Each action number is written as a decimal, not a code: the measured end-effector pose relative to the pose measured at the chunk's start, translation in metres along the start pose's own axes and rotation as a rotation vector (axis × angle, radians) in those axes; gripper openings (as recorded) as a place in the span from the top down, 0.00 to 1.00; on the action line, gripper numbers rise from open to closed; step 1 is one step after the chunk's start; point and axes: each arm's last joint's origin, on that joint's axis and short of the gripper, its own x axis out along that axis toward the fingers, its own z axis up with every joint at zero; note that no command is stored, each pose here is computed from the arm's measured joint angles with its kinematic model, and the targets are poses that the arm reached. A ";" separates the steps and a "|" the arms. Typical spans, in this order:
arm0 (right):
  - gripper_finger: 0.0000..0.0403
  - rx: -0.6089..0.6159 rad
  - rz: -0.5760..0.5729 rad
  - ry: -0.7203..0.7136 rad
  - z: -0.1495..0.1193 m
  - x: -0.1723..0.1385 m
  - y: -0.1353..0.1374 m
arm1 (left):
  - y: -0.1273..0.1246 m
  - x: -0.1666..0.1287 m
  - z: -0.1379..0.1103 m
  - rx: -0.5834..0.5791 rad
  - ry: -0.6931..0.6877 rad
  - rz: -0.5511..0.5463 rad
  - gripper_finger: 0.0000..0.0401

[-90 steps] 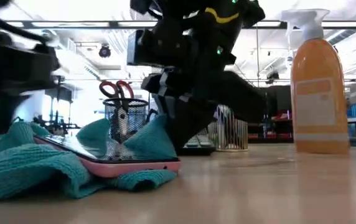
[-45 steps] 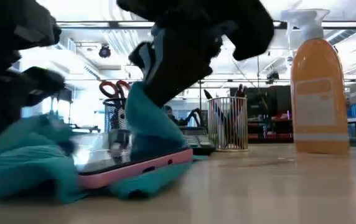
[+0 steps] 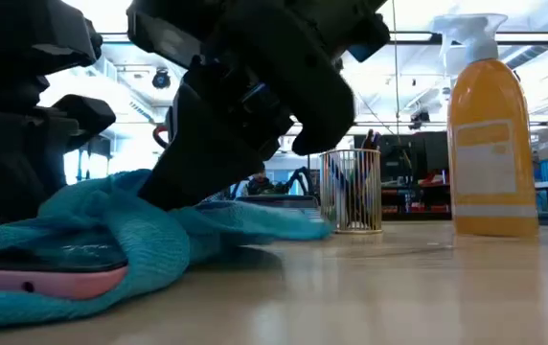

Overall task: Apply microfiber cloth
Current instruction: Wipe the front and back of the cellphone with the blue microfiber cloth

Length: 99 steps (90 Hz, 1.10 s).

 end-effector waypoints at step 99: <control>0.56 -0.012 -0.072 -0.200 0.001 0.019 -0.034 | 0.003 -0.021 0.010 0.018 -0.081 -0.068 0.95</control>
